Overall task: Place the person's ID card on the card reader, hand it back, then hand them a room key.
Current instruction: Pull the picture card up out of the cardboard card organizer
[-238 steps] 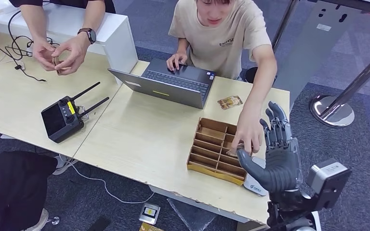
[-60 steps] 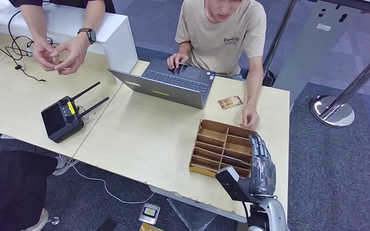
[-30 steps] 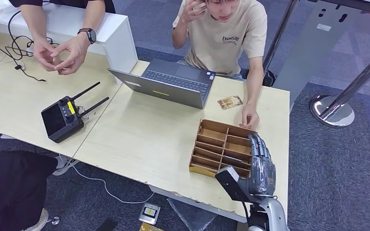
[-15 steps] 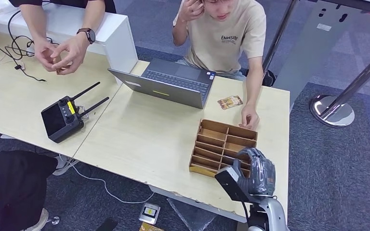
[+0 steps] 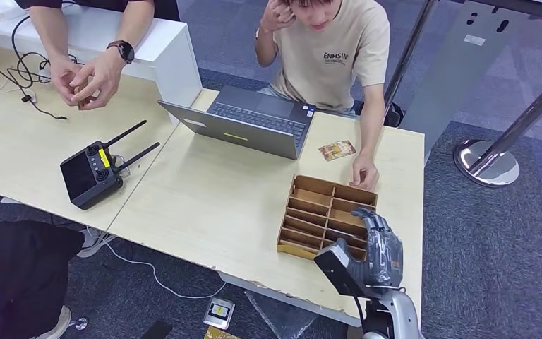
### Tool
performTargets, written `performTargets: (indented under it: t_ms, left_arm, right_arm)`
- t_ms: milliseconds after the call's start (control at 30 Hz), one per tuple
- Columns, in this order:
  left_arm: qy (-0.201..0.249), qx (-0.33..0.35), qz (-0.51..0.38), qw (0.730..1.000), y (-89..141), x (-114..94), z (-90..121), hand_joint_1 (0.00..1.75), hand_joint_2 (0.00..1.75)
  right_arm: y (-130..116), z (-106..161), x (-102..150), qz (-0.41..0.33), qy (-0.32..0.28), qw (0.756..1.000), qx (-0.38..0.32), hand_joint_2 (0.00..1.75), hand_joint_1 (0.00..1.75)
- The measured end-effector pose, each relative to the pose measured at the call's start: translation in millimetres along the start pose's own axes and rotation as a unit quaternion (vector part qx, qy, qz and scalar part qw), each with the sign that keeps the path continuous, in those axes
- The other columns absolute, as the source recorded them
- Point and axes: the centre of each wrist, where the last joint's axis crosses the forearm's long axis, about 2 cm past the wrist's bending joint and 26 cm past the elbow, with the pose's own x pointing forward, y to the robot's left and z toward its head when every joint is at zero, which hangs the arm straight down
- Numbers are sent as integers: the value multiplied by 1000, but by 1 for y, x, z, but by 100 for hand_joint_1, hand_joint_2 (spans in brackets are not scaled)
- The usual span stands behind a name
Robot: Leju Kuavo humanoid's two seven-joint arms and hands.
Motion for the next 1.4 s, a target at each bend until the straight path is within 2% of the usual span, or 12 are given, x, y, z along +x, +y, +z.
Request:
performTargets:
  t_ms: [1100, 1267, 1400]
  left_arm:
    - [-2, -3, 1, 1000, -4, 3, 2, 0, 175]
    - [-2, -4, 2, 1000, -5, 3, 2, 0, 175]
    - [-2, -4, 2, 1000, -5, 3, 3, 0, 175]
  right_arm:
    - [7, 2, -8, 25, -4, 1000, 15, 175, 70]
    - [8, 2, -10, 39, -7, 999, 17, 175, 82]
    - [9, 2, -12, 47, -5, 999, 19, 175, 80]
